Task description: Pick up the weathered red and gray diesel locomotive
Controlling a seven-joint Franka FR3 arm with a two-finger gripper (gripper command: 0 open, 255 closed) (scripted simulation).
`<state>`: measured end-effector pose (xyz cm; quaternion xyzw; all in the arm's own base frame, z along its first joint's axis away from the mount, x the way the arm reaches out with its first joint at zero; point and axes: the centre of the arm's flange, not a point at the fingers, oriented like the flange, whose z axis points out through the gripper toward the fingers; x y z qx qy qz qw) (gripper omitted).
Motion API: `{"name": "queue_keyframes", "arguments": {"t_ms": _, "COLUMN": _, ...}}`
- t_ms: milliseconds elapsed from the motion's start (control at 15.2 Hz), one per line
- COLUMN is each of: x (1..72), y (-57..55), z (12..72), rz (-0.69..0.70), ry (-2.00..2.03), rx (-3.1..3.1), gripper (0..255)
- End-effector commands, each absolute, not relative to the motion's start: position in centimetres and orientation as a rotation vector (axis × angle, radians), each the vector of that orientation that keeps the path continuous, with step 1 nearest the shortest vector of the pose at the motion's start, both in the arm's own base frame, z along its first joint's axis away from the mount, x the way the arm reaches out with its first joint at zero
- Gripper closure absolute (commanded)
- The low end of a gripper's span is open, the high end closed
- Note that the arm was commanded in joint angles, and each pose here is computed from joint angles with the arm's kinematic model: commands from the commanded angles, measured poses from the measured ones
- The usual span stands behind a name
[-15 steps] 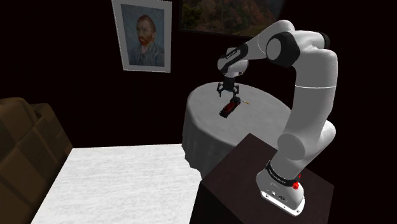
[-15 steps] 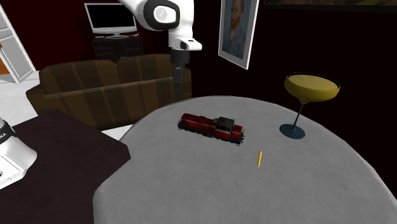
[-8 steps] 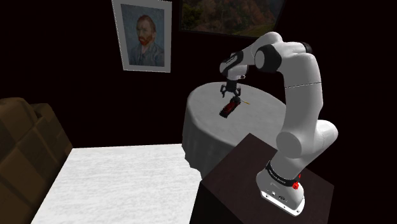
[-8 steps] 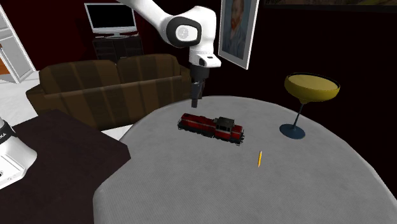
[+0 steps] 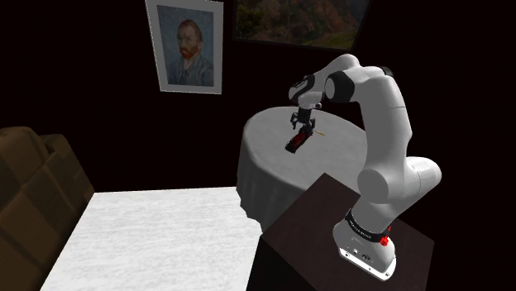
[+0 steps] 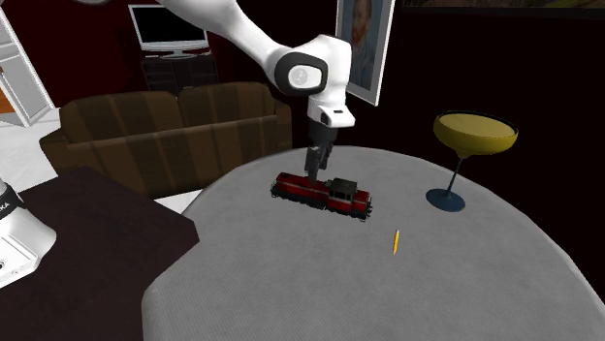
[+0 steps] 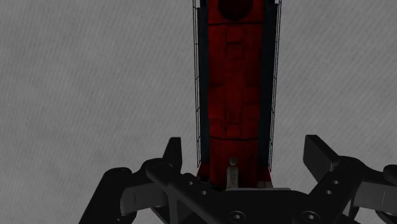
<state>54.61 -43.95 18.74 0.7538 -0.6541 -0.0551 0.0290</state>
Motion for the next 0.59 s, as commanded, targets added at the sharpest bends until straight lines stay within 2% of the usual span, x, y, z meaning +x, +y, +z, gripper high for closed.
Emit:
{"name": "queue_keyframes", "arguments": {"t_ms": 0, "x": 54.6, "y": -44.1, "z": 17.7, "rz": -0.169, "ry": -2.02, "rx": 2.324, "gripper": 0}}
{"name": "queue_keyframes", "arguments": {"t_ms": 330, "x": 54.6, "y": -44.1, "z": 15.9, "rz": -0.169, "ry": -2.02, "rx": 2.324, "gripper": 0}}
{"name": "queue_keyframes", "arguments": {"t_ms": 396, "x": 54.6, "y": -44.1, "z": 15.8, "rz": -0.169, "ry": -2.02, "rx": 2.323, "gripper": 255}}
{"name": "queue_keyframes", "arguments": {"t_ms": 528, "x": 54.6, "y": -44.1, "z": 15.9, "rz": -0.169, "ry": -2.02, "rx": 2.323, "gripper": 255}}
